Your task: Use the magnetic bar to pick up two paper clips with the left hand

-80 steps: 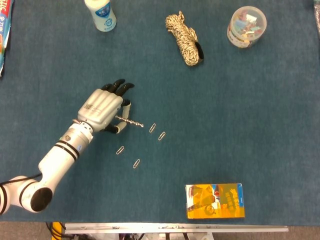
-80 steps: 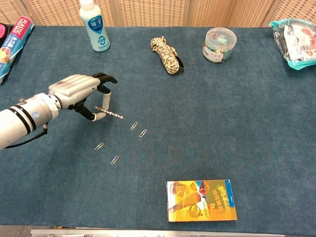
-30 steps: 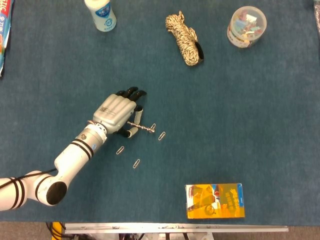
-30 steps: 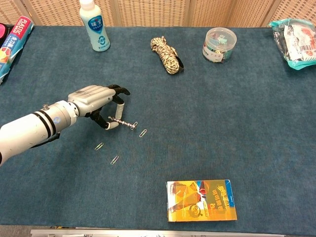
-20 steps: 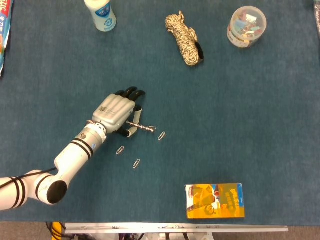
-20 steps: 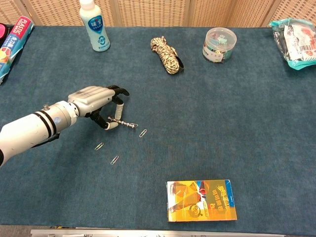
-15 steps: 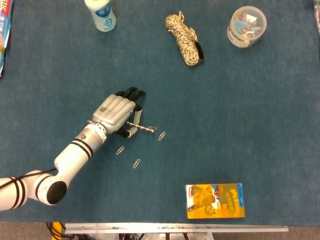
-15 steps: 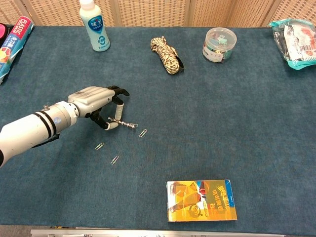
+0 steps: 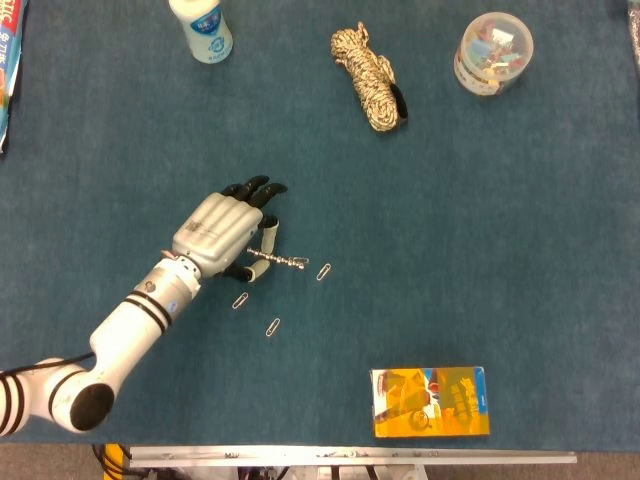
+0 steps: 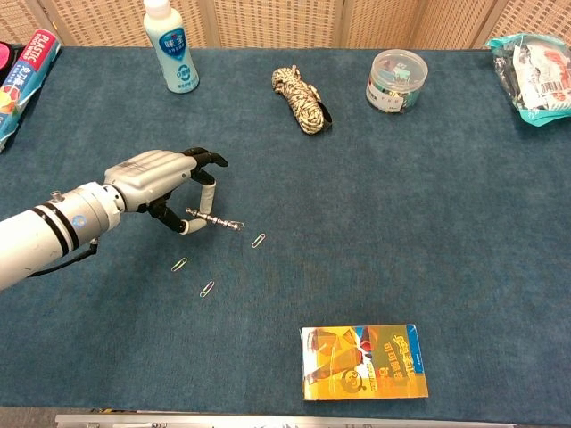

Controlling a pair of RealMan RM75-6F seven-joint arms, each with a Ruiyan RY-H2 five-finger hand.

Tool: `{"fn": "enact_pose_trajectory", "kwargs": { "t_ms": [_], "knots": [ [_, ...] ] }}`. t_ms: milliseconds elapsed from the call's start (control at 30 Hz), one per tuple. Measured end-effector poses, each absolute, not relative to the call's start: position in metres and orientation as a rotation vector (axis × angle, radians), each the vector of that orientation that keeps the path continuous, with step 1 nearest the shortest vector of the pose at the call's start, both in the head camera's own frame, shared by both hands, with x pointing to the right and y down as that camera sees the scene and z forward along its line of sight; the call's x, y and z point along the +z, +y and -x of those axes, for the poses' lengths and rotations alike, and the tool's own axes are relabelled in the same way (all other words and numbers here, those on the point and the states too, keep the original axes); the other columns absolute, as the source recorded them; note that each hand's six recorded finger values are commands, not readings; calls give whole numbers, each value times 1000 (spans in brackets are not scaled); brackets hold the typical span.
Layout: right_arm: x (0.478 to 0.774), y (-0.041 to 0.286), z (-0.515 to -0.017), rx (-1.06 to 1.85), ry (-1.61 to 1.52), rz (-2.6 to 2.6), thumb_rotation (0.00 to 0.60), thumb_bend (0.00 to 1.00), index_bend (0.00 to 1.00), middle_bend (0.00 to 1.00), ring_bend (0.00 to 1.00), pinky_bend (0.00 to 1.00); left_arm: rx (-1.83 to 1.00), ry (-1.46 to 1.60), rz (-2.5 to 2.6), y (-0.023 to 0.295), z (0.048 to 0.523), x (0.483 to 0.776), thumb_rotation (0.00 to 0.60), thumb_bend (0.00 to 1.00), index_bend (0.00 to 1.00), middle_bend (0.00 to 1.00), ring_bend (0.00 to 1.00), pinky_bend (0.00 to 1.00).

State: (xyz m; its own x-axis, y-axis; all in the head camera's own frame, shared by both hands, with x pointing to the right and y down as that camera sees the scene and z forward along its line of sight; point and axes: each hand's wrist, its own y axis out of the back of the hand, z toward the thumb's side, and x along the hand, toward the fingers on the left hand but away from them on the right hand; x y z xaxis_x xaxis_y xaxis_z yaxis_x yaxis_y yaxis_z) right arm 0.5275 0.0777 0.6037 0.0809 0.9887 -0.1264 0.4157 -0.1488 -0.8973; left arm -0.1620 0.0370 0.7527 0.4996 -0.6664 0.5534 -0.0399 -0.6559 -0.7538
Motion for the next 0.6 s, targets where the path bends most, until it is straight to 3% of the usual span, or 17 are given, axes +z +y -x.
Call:
{"fn": "enact_pose_trajectory", "kwargs": {
  "t_ms": [367,600],
  "knots": [
    [605,76,-524,1042,-1402,1664,600,98,404,304,206,303,-1216,640,1989,34,199,743,600,346,568,117,53,164],
    [607,75,-522,1046,-1396,1669,600,97,404,304,206,303,-1322,729,1932,28,247,738,600,345,568,117,54,163]
  ]
}}
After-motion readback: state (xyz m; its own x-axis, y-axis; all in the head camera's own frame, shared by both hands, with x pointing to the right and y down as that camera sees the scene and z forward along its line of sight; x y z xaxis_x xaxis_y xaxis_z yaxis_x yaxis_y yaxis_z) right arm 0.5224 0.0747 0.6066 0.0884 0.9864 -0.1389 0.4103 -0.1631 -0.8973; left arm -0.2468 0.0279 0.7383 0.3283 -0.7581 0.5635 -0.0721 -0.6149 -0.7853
